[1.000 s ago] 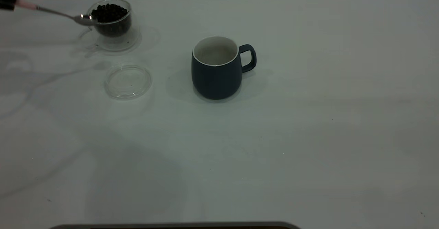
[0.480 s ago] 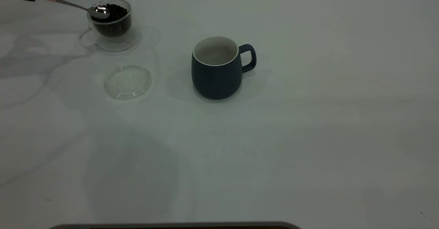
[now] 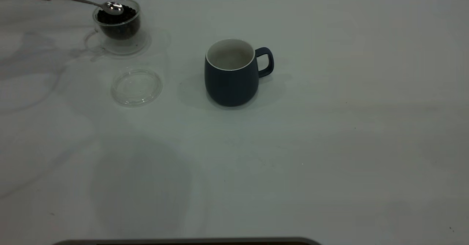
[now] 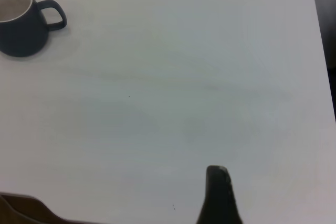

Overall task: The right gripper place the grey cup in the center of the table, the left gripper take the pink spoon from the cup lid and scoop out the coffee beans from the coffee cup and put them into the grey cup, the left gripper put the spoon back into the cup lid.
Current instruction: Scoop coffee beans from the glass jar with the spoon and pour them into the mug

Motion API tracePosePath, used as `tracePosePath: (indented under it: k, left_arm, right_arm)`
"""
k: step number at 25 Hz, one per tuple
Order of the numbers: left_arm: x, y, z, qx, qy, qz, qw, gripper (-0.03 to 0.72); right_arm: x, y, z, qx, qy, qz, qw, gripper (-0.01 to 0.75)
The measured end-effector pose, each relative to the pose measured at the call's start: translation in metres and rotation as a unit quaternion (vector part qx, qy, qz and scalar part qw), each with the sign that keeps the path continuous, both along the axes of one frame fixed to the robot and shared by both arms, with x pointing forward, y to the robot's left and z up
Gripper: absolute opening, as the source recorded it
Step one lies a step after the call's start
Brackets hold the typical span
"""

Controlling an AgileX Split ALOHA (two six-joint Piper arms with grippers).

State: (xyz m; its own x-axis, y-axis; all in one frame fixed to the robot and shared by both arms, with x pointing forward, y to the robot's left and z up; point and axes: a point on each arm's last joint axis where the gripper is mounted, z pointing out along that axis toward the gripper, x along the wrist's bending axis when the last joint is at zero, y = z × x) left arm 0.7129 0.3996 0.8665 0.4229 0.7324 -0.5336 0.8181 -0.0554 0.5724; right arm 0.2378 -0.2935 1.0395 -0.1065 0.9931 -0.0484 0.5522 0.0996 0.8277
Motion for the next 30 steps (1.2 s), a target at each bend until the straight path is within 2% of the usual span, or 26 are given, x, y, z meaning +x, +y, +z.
tracePosePath:
  k: [6,14,30]
  left_arm:
    - [0.003,0.000,-0.005,0.004,-0.016,0.003,1.000,0.126]
    - [0.002,0.000,-0.018,-0.002,-0.005,0.001,1.000,0.126]
    - [-0.004,-0.003,-0.026,-0.043,0.074,0.026,0.996,0.126]
  right_arm:
    - [0.000,0.000,0.000,0.000,0.000,0.000,1.000,0.588]
    - [0.000,0.000,0.000,0.000,0.000,0.000,1.000,0.588]
    - [0.000,0.000,0.000,0.000,0.000,0.000,1.000,0.588]
